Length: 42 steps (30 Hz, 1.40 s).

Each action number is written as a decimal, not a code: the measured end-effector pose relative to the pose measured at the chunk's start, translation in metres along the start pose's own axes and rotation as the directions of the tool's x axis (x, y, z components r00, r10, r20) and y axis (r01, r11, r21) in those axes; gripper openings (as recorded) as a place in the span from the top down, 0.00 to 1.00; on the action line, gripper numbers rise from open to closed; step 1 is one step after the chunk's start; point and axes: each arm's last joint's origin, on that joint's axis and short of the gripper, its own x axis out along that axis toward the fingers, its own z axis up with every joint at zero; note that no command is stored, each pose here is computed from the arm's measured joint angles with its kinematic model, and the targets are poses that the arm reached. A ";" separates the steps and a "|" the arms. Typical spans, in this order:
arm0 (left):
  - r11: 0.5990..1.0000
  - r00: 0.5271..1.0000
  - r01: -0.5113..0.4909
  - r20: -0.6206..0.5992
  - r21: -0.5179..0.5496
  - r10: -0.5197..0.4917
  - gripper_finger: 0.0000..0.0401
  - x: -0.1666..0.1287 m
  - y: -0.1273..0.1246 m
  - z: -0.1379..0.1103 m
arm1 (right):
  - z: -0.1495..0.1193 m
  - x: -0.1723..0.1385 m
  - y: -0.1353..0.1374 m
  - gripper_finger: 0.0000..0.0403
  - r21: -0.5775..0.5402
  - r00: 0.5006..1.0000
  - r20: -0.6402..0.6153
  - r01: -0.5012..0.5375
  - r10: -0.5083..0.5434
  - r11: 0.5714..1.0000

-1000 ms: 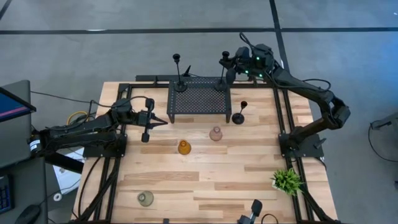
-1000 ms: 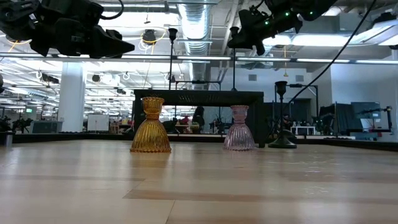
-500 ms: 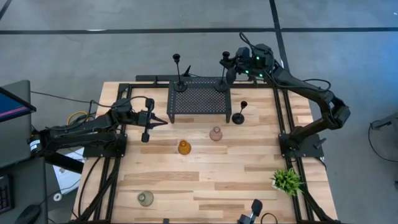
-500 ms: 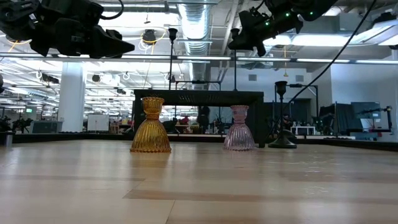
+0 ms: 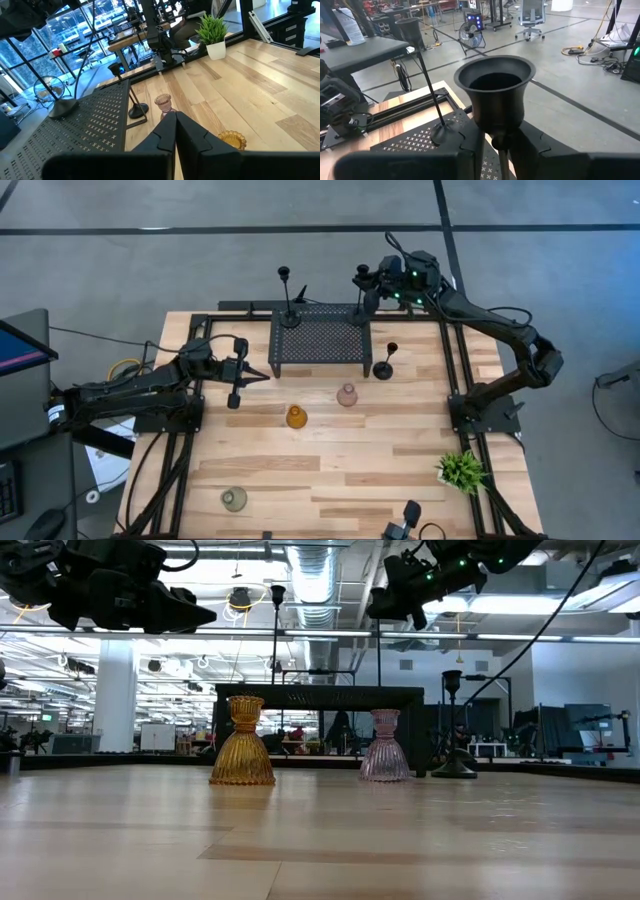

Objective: Pick & Place candle stick holders
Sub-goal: Put the bottom black candle holder on the shelf, then put the black candle holder on the shelf

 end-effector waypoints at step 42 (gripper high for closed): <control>1.000 1.000 0.000 0.000 0.000 0.000 0.98 0.000 0.000 0.000 | 0.041 -0.061 0.015 0.42 -0.085 0.986 0.169 0.010 0.005 0.996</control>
